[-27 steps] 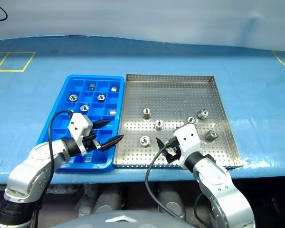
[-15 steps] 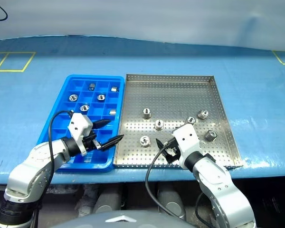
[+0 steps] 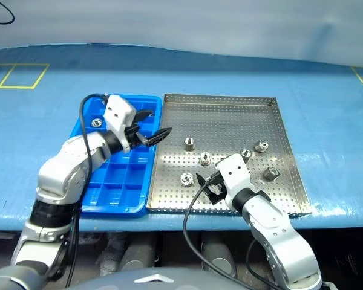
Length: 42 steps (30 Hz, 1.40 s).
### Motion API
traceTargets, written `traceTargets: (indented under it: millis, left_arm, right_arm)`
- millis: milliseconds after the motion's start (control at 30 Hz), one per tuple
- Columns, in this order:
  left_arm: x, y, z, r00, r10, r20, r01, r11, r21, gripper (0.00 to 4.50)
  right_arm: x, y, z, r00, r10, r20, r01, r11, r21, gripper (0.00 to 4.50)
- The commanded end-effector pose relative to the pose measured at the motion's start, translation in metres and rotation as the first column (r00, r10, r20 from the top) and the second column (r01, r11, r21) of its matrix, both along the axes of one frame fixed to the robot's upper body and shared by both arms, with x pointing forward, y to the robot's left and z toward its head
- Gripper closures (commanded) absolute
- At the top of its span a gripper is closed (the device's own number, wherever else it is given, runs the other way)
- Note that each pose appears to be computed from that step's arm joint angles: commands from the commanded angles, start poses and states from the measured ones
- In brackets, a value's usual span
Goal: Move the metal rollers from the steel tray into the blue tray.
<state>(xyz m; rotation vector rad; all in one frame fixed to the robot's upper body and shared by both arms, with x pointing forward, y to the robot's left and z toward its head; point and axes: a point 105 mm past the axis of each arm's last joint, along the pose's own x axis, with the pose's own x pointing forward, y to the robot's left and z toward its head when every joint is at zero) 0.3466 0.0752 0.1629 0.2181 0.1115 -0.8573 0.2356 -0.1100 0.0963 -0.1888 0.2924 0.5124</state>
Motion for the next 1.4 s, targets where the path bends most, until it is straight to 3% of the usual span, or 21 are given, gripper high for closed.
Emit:
traceTargets:
  millis: [33,333,567,767,867,1100,1267,1400]
  left_arm:
    - [0.008,-0.024,0.002,0.992,-0.125,0.006,0.124,0.988,0.095,0.00]
    - [0.027,-0.036,-0.042,0.935,-0.293,-0.199,0.349,0.857,0.378,0.00]
    - [0.032,-0.037,-0.068,0.923,-0.288,-0.254,0.376,0.816,0.438,0.00]
    - [0.046,-0.038,-0.077,0.954,-0.213,-0.209,0.287,0.847,0.448,0.00]
    - [0.052,-0.036,-0.079,0.966,-0.175,-0.192,0.245,0.863,0.443,0.52]
    - [0.053,-0.033,-0.078,0.968,-0.162,-0.190,0.230,0.875,0.426,2.74]
    - [0.056,-0.028,-0.059,0.978,-0.150,-0.146,0.194,0.910,0.367,2.76]
    - [0.053,-0.024,-0.031,0.987,-0.136,-0.088,0.155,0.954,0.255,2.76]
  right_arm:
    - [-0.001,0.003,0.010,0.999,0.014,0.034,-0.014,1.000,0.016,0.03]
    - [-0.005,0.003,0.009,0.999,-0.028,0.032,0.027,0.999,0.035,0.03]
    - [-0.005,0.003,0.008,0.998,-0.046,0.034,0.045,0.998,0.039,0.03]
    - [-0.005,0.002,0.009,0.997,-0.057,0.041,0.056,0.998,0.040,0.03]
    - [-0.005,0.001,0.009,0.997,-0.061,0.043,0.060,0.998,0.038,0.00]
    - [-0.004,0.001,0.009,0.997,-0.063,0.045,0.062,0.998,0.034,0.00]
    - [-0.004,0.002,0.008,0.997,-0.057,0.043,0.056,0.998,0.033,0.00]
    - [-0.004,0.003,0.009,0.998,-0.052,0.044,0.050,0.998,0.036,0.00]
